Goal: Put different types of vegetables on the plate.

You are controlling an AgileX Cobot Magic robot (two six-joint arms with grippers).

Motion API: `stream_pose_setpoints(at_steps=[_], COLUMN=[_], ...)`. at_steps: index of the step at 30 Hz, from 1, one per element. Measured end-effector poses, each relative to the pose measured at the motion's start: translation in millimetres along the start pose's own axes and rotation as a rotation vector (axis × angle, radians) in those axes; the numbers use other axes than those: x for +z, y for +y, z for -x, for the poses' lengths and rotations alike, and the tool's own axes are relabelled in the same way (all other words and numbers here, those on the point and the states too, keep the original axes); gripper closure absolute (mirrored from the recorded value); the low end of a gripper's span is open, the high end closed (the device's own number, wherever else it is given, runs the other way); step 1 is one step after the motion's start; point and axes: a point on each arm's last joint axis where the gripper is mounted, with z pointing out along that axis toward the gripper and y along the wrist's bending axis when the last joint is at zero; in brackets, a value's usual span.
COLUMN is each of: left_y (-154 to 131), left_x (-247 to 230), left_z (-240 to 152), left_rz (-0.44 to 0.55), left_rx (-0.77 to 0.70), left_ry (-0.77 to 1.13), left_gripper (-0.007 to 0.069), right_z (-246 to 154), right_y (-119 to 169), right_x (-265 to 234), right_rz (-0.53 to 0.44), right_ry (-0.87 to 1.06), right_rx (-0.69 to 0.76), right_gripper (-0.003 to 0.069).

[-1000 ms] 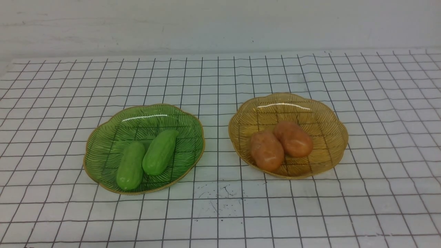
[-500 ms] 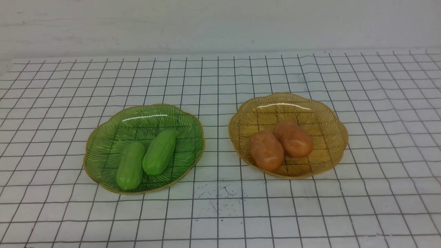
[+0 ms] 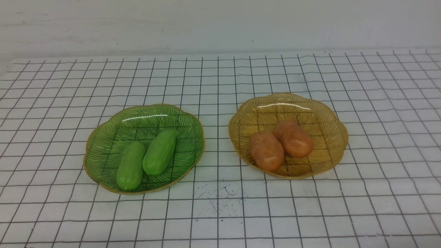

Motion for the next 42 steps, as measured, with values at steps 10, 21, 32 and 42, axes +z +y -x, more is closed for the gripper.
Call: stream_pose_setpoints(at_steps=[10,21,32,42], left_y=[0.0,0.0,0.0,0.0], left_x=[0.0,0.0,0.0,0.0], left_z=[-0.3,-0.3,-0.3,-0.3], left_rz=[0.001,0.001,0.001,0.0], left_rx=[0.0,0.0,0.0,0.0], left_ry=[0.003,0.003,0.003,0.003], left_gripper=[0.0633,0.0633,0.0633,0.0633], right_z=[-9.0,-9.3,-9.3,-9.0], right_y=[3.4,4.9,4.9,4.9], right_x=[-0.3,-0.5,-0.5,-0.6], right_rz=[0.061,0.086,0.087,0.087], right_ry=[0.095,0.101,0.101,0.1], right_rx=[-0.003,0.001,0.001,0.001], right_gripper=[0.0674,0.0674,0.0674,0.0674])
